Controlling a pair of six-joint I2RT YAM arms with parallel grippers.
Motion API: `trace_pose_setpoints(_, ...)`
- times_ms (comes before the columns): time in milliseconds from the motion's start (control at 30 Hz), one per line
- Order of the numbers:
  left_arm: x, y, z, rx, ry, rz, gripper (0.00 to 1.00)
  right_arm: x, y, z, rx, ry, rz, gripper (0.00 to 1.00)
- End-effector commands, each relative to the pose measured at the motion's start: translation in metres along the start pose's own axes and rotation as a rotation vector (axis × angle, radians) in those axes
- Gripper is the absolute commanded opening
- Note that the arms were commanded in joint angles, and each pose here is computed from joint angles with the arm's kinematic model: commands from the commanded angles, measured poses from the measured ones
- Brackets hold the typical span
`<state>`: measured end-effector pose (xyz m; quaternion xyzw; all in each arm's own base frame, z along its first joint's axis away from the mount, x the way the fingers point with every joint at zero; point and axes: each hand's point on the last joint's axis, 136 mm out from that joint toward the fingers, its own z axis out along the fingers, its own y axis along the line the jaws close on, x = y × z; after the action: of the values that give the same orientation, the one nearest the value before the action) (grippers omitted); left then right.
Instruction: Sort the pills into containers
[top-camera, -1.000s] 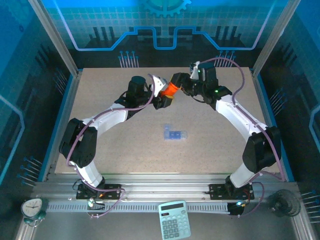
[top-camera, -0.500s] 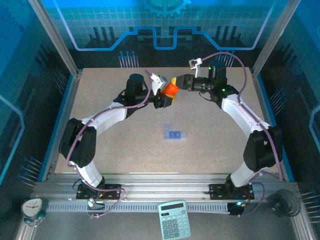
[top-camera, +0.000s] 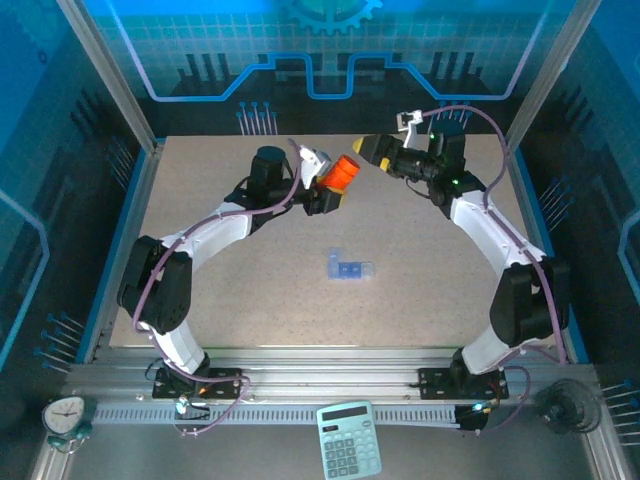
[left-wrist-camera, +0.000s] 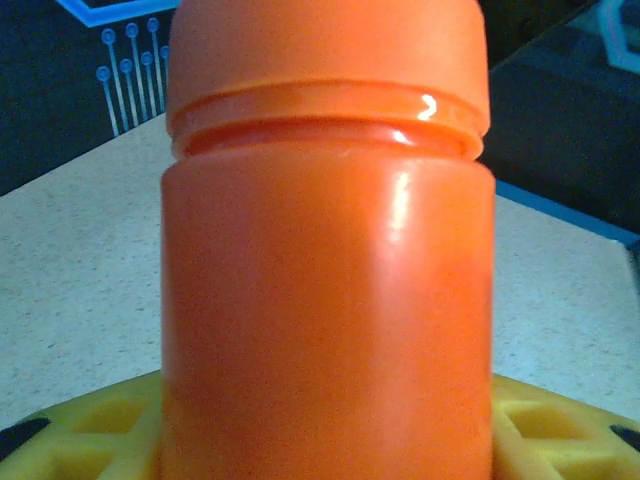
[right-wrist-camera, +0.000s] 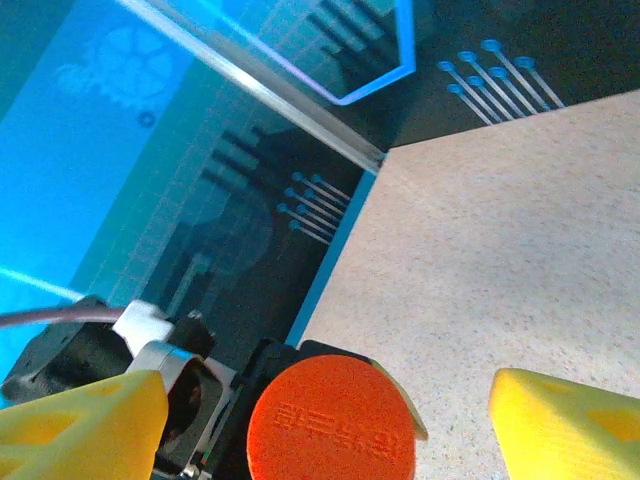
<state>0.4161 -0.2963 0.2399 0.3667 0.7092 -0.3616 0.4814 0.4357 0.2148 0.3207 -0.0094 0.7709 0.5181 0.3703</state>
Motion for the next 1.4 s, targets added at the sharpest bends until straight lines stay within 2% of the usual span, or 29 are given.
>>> trace_pose_setpoints(0,-0.001,0.006,0.001,-0.059,0.017,0.082,0.13,0.000,-0.009,-0.009,0.133,-0.051,0.112,0.85)
trace_pose_setpoints(267,0.006,0.006,0.007,-0.068,0.042,0.105,0.13,0.022,-0.005,0.010,0.202,0.022,0.119,0.86)
trace_pose_setpoints(633,0.005,0.002,0.011,-0.064,0.049,0.121,0.13,0.042,-0.009,0.030,0.221,0.092,0.134,0.83)
trace_pose_setpoints(1067,0.007,0.001,0.010,-0.067,0.053,0.123,0.13,0.045,-0.034,0.020,0.278,0.074,0.158,0.83)
trace_pose_setpoints(1367,0.007,0.001,0.011,-0.067,0.048,0.119,0.13,0.050,-0.034,0.020,0.268,0.093,0.167,0.81)
